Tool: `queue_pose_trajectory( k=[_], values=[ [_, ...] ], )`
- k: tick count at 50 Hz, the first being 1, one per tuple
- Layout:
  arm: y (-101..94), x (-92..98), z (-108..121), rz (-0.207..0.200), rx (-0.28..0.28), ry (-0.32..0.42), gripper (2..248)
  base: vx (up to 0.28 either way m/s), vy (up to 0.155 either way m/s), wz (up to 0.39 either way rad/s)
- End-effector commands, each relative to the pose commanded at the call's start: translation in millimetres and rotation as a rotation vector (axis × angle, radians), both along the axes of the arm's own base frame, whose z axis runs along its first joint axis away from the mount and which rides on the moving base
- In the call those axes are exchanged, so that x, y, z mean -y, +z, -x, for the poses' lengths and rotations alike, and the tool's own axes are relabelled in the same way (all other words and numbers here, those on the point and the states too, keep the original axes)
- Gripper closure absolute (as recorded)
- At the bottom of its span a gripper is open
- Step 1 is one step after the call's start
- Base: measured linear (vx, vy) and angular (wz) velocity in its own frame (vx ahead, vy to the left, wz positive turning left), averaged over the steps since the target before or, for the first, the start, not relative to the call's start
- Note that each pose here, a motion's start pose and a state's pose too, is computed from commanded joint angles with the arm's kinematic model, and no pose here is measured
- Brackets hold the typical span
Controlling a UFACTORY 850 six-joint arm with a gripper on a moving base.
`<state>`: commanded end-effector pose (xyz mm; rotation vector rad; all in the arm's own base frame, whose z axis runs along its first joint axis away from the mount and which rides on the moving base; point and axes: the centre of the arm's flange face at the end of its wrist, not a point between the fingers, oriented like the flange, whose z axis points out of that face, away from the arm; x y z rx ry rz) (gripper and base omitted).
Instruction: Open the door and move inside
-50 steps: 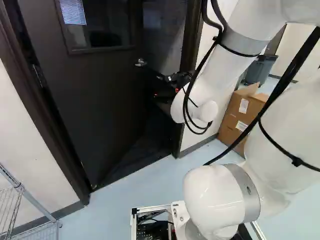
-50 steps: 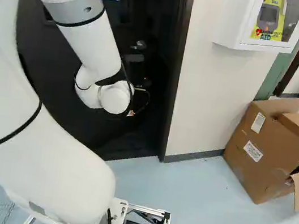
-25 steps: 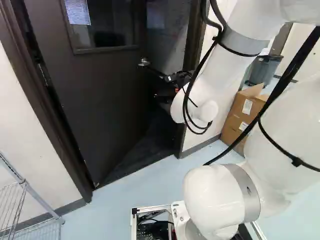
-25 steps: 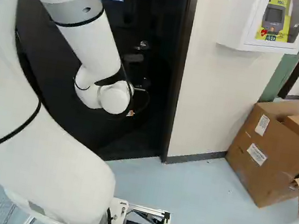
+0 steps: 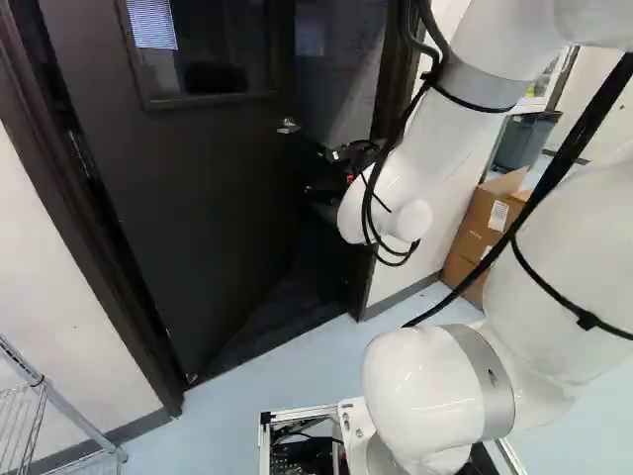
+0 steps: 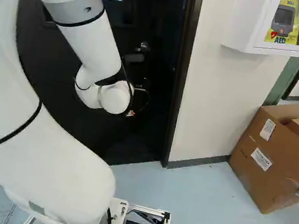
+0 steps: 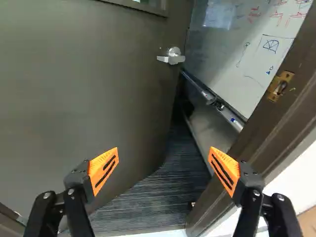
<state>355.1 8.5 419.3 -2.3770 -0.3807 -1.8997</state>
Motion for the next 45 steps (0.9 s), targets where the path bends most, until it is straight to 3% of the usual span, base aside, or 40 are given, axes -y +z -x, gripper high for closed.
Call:
queue_pose_trajectory(
  k=[45],
  values=[
    [0.0, 0.0, 0.0, 0.000, 0.000, 0.000, 3, 0.143, 0.117, -0.032]
  ],
)
